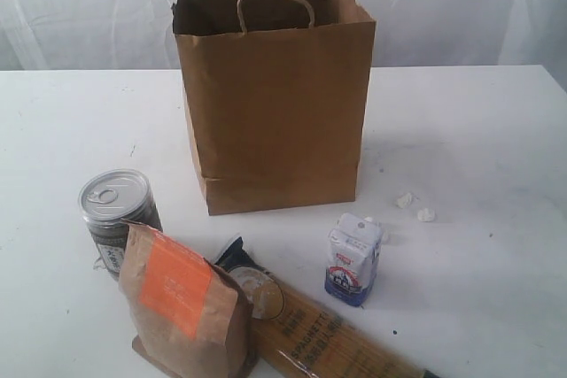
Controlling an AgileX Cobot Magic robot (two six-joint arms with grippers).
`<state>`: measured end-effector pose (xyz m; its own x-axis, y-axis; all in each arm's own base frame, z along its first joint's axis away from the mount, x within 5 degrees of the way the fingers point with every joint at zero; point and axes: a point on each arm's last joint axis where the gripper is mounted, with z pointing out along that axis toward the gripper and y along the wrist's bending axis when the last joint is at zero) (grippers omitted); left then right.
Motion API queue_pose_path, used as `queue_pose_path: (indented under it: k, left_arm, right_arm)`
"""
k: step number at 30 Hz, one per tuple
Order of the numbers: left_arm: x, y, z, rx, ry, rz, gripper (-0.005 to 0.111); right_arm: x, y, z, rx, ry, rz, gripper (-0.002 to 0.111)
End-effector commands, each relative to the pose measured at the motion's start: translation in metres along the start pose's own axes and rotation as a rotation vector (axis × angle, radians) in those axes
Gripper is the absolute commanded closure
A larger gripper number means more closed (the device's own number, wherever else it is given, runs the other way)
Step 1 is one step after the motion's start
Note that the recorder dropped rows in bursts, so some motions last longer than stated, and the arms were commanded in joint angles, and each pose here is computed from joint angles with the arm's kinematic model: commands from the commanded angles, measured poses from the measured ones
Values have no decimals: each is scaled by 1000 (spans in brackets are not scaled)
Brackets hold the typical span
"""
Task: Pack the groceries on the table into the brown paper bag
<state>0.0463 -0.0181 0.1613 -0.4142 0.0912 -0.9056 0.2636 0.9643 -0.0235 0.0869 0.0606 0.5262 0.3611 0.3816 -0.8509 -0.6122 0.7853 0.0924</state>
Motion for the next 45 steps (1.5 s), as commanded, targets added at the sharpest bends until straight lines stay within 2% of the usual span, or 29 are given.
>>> queue_pose_path:
  k: [1, 4, 9, 13, 22, 25, 28, 31, 33, 38, 45]
  left_arm:
    - [2, -1, 0, 12, 7, -8, 107]
    - [2, -1, 0, 12, 7, -8, 107]
    - [2, -1, 0, 12, 7, -8, 107]
    - [2, -1, 0, 12, 7, -8, 107]
    - [2, -1, 0, 12, 7, -8, 107]
    - [2, -1, 0, 12, 7, -8, 107]
    - [2, -1, 0, 12, 7, -8, 107]
    - [2, -1, 0, 12, 7, -8, 107]
    - [2, -1, 0, 12, 7, -8, 107]
    - [2, -1, 0, 12, 7, -8, 107]
    - [2, -1, 0, 12, 7, -8, 107]
  right_arm:
    - [16, 1, 20, -49, 442, -301, 108]
    - [27, -11, 26, 18, 654, -436, 108]
    - [51, -37, 25, 202, 987, -623, 108]
    - [80, -45, 20, 238, 1284, -612, 108]
    - [139, -43, 19, 152, 1484, -535, 108]
    - [160, -37, 8, 62, 1566, -469, 108]
    - [185, -19, -7, -158, 1647, -304, 108]
    - [205, 1, -12, -400, 1571, -176, 108]
    - [212, 7, -14, -487, 1520, -150, 107]
    - [219, 8, -17, -513, 1498, -165, 90]
    - [231, 5, -23, -490, 1502, -164, 49]
